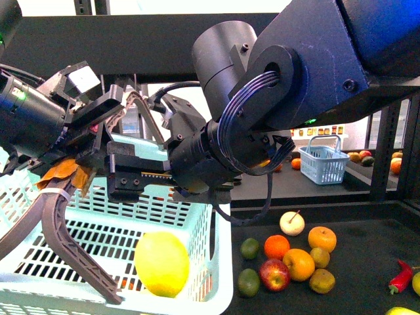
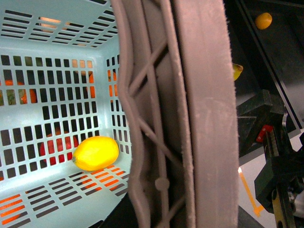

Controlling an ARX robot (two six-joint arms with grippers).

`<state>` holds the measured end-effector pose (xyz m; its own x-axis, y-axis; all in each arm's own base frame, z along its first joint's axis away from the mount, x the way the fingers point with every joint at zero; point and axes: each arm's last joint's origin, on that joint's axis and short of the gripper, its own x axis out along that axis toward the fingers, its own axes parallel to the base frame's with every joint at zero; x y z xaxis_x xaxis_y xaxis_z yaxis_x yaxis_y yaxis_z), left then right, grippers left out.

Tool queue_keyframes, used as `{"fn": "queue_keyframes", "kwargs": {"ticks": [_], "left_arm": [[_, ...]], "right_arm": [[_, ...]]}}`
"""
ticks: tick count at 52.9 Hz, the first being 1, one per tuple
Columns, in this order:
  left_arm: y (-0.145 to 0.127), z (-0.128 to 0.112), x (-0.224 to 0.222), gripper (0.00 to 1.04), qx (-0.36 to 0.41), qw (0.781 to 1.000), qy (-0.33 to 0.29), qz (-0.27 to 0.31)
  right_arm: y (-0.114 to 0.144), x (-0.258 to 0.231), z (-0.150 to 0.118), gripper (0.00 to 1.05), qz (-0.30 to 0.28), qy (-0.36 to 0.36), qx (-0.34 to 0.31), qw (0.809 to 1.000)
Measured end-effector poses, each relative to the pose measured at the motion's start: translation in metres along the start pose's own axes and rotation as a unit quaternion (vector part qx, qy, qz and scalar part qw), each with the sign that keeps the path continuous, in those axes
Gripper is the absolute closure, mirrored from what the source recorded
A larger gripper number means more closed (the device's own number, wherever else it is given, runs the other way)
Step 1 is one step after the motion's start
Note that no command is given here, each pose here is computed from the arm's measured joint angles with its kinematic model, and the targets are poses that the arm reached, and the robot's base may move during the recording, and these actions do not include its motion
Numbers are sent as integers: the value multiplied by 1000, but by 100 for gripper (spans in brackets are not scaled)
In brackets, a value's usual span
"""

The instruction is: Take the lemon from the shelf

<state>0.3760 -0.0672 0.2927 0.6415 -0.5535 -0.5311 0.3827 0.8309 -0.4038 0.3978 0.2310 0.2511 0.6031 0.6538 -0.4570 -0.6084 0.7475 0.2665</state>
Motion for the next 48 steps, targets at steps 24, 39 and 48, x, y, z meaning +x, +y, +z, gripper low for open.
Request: {"fn": "queue_keyframes", "kwargs": {"ticks": [24, 39, 48], "left_arm": [[0, 0, 1, 89, -1, 1000, 1, 2], [0, 0, 1, 89, -1, 1000, 1, 0], [0, 0, 1, 89, 0, 1000, 1, 2]], "right_arm": [[-46, -77, 25, 8, -76, -68, -11, 995], [-76, -169, 26, 8, -233, -223, -22, 946], [-70, -214, 1, 8, -274, -294, -20, 915]]}}
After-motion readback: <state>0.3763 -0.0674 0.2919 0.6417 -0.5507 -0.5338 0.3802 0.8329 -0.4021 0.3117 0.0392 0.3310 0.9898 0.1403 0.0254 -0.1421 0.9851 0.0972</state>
